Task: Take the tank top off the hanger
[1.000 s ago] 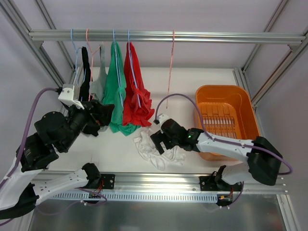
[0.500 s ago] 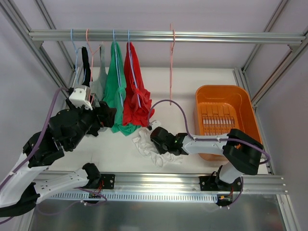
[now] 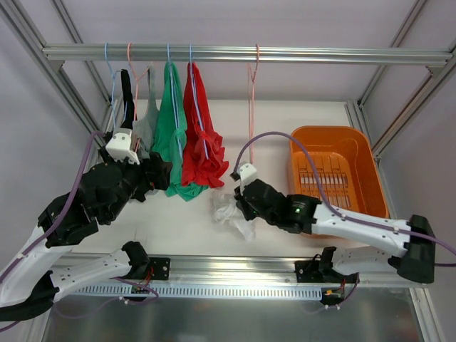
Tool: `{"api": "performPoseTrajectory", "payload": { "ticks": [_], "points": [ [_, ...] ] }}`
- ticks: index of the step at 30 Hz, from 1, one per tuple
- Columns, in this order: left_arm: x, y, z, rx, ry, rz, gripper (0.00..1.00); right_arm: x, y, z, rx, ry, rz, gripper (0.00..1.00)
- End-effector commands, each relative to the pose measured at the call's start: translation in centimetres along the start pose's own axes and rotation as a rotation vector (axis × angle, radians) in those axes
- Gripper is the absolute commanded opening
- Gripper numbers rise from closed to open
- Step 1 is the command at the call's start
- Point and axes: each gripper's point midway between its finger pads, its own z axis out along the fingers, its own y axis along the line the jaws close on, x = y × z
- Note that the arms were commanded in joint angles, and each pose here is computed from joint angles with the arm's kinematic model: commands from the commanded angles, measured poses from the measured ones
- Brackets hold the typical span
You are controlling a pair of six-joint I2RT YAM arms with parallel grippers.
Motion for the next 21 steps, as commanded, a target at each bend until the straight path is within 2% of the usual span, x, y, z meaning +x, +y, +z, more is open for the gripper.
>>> {"api": "performPoseTrajectory", "payload": {
  "ticks": [1,11,17,21],
  "points": [
    [-0.3,0.6,0.0,-0.032,-0.017,-0.017,0.99,-4.3,-2.9,-4.7,0.105,-0.105,-0.012,0.00],
    [-0.9,0.2,-0.2,-0.017,-0.023,-0.040,0.99,-9.5,-10.7,-16.4,0.299,-0.276,0.021,0.00],
    [-1.4,-0.1,-0.4,0.000,-0.028,-0.054,0.99,-9.1,-16.7,-18.7,0.504,-0.219,0.052,0.00],
    [-2.0,-0.8,-0.2,0.014,-0.027,-0.073,0.99,-6.8,-22.6,-19.6,0.708,-0.150,0.191,0.00]
  ]
}}
